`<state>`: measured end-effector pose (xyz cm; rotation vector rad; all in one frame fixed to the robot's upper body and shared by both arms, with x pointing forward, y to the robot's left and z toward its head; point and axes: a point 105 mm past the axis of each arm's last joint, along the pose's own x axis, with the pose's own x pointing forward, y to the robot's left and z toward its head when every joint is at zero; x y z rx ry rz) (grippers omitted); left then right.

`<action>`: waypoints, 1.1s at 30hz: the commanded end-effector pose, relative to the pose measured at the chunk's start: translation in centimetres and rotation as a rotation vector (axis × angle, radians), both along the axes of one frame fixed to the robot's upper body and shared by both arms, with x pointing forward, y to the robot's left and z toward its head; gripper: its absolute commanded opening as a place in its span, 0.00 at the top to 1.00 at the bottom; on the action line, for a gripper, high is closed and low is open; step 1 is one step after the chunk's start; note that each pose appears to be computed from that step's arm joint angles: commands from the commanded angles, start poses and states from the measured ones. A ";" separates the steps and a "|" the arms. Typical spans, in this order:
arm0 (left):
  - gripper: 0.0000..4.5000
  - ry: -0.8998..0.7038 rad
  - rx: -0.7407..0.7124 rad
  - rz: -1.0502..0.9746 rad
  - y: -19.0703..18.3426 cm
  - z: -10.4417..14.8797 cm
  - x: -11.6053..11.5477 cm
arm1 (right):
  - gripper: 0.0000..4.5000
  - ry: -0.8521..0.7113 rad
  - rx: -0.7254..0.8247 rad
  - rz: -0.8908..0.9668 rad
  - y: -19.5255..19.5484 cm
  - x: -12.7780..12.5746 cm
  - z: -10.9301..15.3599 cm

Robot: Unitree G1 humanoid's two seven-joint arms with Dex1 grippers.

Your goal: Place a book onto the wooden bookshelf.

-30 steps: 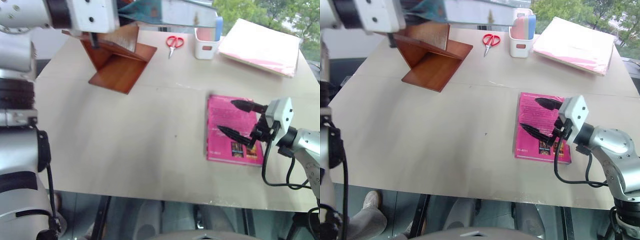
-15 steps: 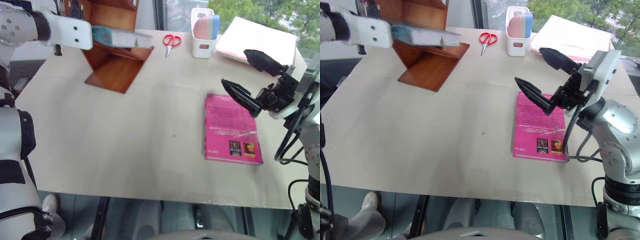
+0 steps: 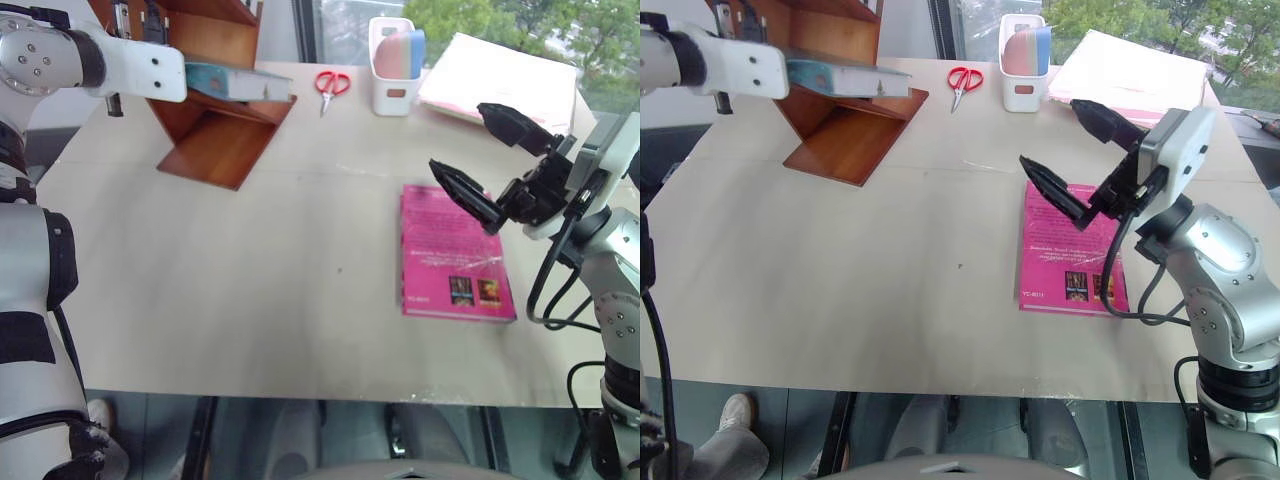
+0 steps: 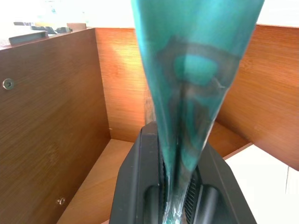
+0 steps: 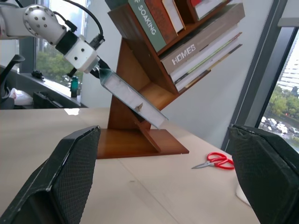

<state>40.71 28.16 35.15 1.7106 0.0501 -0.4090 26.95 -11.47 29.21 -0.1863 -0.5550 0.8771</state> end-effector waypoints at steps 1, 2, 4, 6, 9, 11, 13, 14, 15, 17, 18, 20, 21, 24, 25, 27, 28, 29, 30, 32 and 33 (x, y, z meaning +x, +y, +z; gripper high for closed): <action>0.77 -0.044 -0.054 0.064 1.5 1.6 -0.6 | 0.00 -0.082 0.011 0.036 0.6 -1.3 1.5; 0.73 -0.038 -0.058 0.070 1.6 1.6 -0.6 | 0.00 -0.082 0.012 0.042 0.7 -1.4 1.5; 0.53 -0.039 -0.057 0.076 1.7 1.6 -0.6 | 0.00 -0.081 0.016 0.054 0.8 -1.5 1.6; 0.33 -0.054 -0.053 0.072 1.7 1.7 -0.6 | 0.00 -0.072 0.016 0.064 1.0 -1.5 1.4; 0.06 -0.084 -0.045 0.041 1.6 1.9 -0.8 | 0.00 -0.053 0.008 0.064 1.0 -1.4 0.8; 0.01 -0.097 -0.061 0.011 1.6 1.9 -1.2 | 0.00 -0.042 0.007 0.062 0.7 -1.5 0.5; 0.01 -0.112 -0.079 -0.037 1.6 1.9 -1.8 | 0.00 -0.031 0.003 0.060 0.4 -1.5 0.2; 0.01 -0.119 -0.096 -0.079 1.4 1.9 -2.3 | 0.00 -0.021 -0.003 0.056 0.2 -1.5 -0.1; 0.01 -0.119 -0.121 -0.135 0.9 1.9 -2.8 | 0.00 -0.011 -0.015 0.049 0.0 -1.4 -0.4; 0.01 -0.125 -0.199 -0.289 -0.7 1.9 -4.0 | 0.00 0.013 -0.039 0.027 -0.6 -1.1 -1.1; 0.01 -0.167 -0.234 -0.387 -1.9 2.5 -4.7 | 0.00 0.027 -0.052 0.011 -0.9 -1.0 -1.5; 0.01 -0.259 -0.355 -0.610 -5.4 3.9 -6.3 | 0.00 0.066 -0.084 -0.023 -1.8 -0.6 -2.3; 0.01 -0.273 -0.460 -0.740 -8.2 4.0 -7.6 | 0.00 0.117 -0.074 -0.052 -2.4 0.1 -2.9; 0.01 -0.167 -0.844 -0.906 -13.7 2.5 -10.4 | 0.00 0.222 -0.129 -0.152 -3.8 2.2 -4.6; 0.01 -0.104 -0.989 -0.883 -14.5 1.4 -10.3 | 0.00 0.242 -0.153 -0.208 -4.3 3.1 -5.1; 0.01 0.050 -1.221 -0.820 -15.7 -1.2 -10.3 | 0.00 0.271 -0.192 -0.284 -5.1 4.5 -6.2; 0.01 0.132 -1.315 -0.782 -16.3 -3.0 -10.5 | 0.00 0.290 -0.206 -0.296 -5.4 4.7 -6.9; 0.01 0.185 -1.367 -0.752 -16.8 -4.2 -10.8 | 0.00 0.303 -0.213 -0.297 -5.6 4.7 -7.3; 0.01 0.256 -1.425 -0.687 -16.5 -6.2 -10.8 | 0.00 0.331 -0.236 -0.316 -6.6 4.4 -8.2; 0.01 0.348 -1.479 -0.573 -15.4 -9.5 -11.1 | 0.00 0.391 -0.257 -0.345 -8.7 3.4 -9.7; 0.01 0.392 -1.496 -0.521 -14.9 -11.1 -11.4 | 0.00 0.411 -0.275 -0.370 -9.9 2.8 -10.3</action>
